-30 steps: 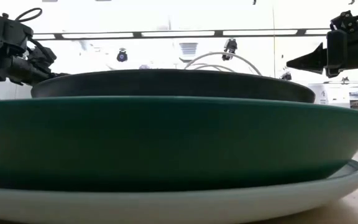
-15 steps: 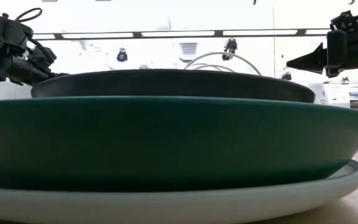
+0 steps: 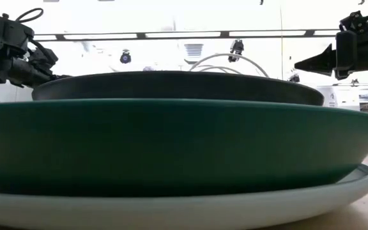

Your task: Sort dishes

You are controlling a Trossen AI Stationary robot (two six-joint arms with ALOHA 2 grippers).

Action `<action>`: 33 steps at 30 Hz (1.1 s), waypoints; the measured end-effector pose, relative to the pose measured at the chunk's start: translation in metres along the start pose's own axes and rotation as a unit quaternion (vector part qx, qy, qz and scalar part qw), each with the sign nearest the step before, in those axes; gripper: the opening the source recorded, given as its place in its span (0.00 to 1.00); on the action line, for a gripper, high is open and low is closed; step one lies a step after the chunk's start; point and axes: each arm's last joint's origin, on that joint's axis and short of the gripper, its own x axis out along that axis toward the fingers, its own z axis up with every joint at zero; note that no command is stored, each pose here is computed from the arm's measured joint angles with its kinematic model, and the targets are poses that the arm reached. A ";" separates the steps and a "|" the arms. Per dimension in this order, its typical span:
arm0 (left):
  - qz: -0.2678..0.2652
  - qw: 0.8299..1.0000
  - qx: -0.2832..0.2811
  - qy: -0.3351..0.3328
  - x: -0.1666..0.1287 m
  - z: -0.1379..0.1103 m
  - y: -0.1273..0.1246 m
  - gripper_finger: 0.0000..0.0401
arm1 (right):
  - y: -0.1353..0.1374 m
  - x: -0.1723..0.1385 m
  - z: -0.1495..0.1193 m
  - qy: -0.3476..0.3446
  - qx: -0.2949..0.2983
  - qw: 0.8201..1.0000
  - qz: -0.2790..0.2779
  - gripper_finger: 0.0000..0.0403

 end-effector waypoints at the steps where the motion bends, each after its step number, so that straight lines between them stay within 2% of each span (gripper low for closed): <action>1: 0.000 1.000 0.000 0.000 0.000 0.000 0.000 0.00 | 0.000 0.000 0.000 0.000 0.000 1.000 0.000 0.00; 23: 0.000 1.000 -0.004 0.000 0.000 0.000 0.000 0.00 | 0.000 0.000 0.000 0.000 0.000 1.000 0.000 0.00; 27: 0.000 0.998 -0.067 -0.001 0.000 0.000 0.000 0.00 | 0.000 0.000 0.000 0.000 0.003 1.000 0.000 0.00; 30: 0.002 0.994 -0.108 -0.011 0.000 0.002 0.001 0.00 | 0.000 0.000 0.000 0.000 0.051 0.999 0.000 0.00; 33: -0.013 0.984 -0.176 -0.022 -0.001 0.004 0.001 0.00 | 0.000 0.000 0.002 -0.009 0.084 0.996 -0.001 0.00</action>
